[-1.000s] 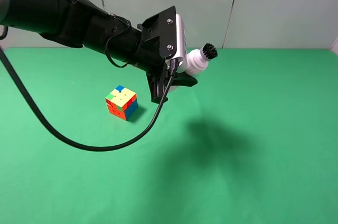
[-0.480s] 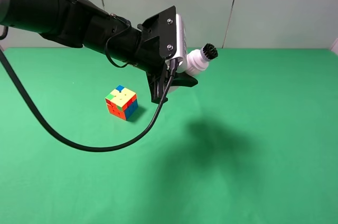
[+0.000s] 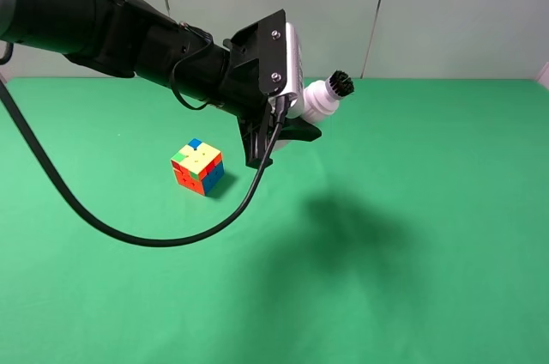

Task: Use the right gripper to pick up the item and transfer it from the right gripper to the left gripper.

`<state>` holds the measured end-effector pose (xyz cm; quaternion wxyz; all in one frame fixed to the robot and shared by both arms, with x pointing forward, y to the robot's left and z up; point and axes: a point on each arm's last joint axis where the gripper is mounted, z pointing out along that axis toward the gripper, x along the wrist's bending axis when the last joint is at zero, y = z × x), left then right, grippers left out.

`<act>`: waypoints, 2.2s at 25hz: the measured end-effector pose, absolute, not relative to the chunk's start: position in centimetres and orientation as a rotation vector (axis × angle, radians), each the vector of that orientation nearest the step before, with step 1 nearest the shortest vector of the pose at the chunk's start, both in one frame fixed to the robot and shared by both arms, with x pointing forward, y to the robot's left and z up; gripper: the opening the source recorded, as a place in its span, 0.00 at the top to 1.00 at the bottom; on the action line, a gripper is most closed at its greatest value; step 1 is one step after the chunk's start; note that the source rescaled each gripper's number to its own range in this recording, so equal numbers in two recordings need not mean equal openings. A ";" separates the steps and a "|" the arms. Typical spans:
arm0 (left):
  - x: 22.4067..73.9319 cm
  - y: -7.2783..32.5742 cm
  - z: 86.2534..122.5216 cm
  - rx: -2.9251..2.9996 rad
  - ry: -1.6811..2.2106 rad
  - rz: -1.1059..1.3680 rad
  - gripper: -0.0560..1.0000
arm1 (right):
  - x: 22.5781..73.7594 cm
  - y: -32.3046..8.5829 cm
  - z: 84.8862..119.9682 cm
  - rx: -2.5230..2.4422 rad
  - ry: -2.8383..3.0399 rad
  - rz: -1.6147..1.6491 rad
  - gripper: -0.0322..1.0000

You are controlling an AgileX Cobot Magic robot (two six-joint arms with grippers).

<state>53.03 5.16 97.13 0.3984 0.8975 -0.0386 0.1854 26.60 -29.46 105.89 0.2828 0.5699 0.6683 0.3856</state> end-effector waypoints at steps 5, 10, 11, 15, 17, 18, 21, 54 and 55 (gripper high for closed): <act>53.0 5.2 97.1 2.272 -0.098 0.469 0.95 | 26.6 -29.5 105.9 1.538 1.774 1.025 0.00; 53.0 5.2 97.1 2.272 -0.098 0.469 0.95 | 26.3 -29.8 105.9 1.571 1.696 1.012 0.00; 53.0 5.2 97.1 2.272 -0.098 0.469 0.95 | 26.1 -29.8 106.0 1.571 1.675 1.017 0.00; 53.0 5.2 97.1 2.272 -0.097 0.469 0.95 | 25.0 -30.1 106.1 1.578 1.559 1.029 0.00; 53.0 5.2 97.1 2.271 -0.095 0.469 0.95 | 24.6 -30.2 106.1 1.596 1.488 1.015 0.00; 53.0 5.2 97.1 2.271 -0.095 0.469 0.95 | 24.4 -30.2 106.1 1.605 1.455 1.007 0.00; 53.0 5.2 97.1 2.271 -0.095 0.469 0.95 | 24.0 -30.3 106.1 1.644 1.352 0.964 0.00; 52.8 5.2 97.9 2.249 -0.066 0.456 0.95 | 23.6 -30.2 105.4 1.680 1.305 0.921 0.00; 52.9 5.3 98.2 2.246 -0.050 0.466 0.95 | 23.6 -30.2 105.4 1.680 1.305 0.921 0.00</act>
